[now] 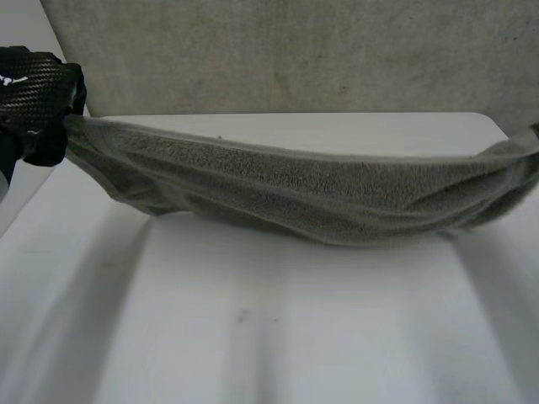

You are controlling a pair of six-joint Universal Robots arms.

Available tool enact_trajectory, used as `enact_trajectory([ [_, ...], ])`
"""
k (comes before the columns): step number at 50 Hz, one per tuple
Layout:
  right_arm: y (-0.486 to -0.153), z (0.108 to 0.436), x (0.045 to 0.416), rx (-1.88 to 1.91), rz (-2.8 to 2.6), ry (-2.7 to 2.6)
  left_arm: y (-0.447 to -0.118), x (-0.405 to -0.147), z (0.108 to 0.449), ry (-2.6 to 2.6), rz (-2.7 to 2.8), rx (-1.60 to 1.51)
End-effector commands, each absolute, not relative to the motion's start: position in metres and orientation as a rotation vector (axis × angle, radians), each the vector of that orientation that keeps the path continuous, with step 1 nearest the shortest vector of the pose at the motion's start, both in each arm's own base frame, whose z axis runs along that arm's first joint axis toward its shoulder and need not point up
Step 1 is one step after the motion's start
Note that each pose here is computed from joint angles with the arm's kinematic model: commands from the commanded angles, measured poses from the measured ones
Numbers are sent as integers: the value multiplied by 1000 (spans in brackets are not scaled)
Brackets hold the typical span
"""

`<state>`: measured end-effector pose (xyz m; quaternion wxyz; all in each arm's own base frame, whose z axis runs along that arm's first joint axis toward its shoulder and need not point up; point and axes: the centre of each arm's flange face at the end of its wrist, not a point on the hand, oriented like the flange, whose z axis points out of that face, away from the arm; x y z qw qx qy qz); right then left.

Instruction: Fold the laundry

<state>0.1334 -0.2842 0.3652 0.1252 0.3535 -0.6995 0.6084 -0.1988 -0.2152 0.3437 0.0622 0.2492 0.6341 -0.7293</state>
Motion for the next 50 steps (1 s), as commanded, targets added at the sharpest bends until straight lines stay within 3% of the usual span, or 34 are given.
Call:
enact_trajectory([
  [1, -288, 333, 135, 1105, 1648, -2109, -239, -189, 293, 2099, -1998, 764],
  [8, -310, 266, 142, 1257, 1380, -2252, -269, -201, 232, 2279, -1803, 861],
  [11, -323, 262, 151, 1242, 1342, -2203, -294, -211, 218, 2289, -1792, 881],
  [15, -348, 273, 166, 1176, 1429, -2063, -324, -227, 228, 2223, -1878, 881],
  [17, -361, 289, 174, 1110, 1528, -1960, -357, -239, 269, 2056, -2069, 810],
  [18, -375, 317, 181, 1003, 1679, -1822, -357, -239, 269, 2055, -2070, 810],
  [19, -375, 317, 181, 1002, 1680, -1820, -369, -245, 299, 1950, -2193, 751],
  [20, -386, 351, 188, 868, 1875, -1659, -378, -249, 334, 1816, -2332, 681],
  [21, -386, 351, 188, 866, 1877, -1657, -378, -249, 334, 1814, -2333, 680],
  [23, -395, 395, 190, 667, 2152, -1411, -385, -250, 399, 1545, -2623, 469],
  [24, -395, 395, 190, 666, 2153, -1410, -385, -250, 399, 1544, -2625, 468],
  [26, -387, 426, 188, 522, 2326, -1221, -383, -246, 433, 1385, -2805, 305],
  [28, -382, 430, 189, 505, 2358, -1184, -381, -244, 443, 1336, -2856, 258],
  [32, -379, 413, 190, 539, 2328, -1256, -379, -243, 442, 1345, -2860, 247],
  [35, -380, 403, 190, 566, 2311, -1300, -382, -243, 418, 1468, -2795, 277],
  [37, -382, 376, 193, 643, 2262, -1414, -386, -241, 380, 1618, -2696, 326],
  [38, -382, 376, 193, 643, 2262, -1414, -386, -241, 380, 1618, -2695, 327],
  [39, -383, 361, 195, 684, 2236, -1470, -386, -240, 358, 1696, -2639, 348],
  [40, -383, 345, 196, 726, 2210, -1526, -386, -240, 358, 1697, -2638, 348],
  [42, -384, 327, 198, 769, 2180, -1586, -385, -239, 317, 1818, -2548, 380],
  [43, -384, 327, 198, 769, 2180, -1586, -385, -239, 316, 1818, -2548, 380],
  [45, -381, 288, 201, 867, 2116, -1705, -379, -238, 269, 1941, -2448, 425],
  [46, -381, 287, 201, 868, 2116, -1706, -379, -238, 268, 1941, -2447, 426],
  [47, -378, 267, 203, 917, 2078, -1772, -374, -237, 246, 1995, -2405, 454],
  [48, -374, 247, 205, 970, 2041, -1833, -374, -237, 246, 1995, -2405, 454],
  [50, -370, 229, 206, 1017, 1999, -1881, -363, -237, 205, 2083, -2332, 528],
])
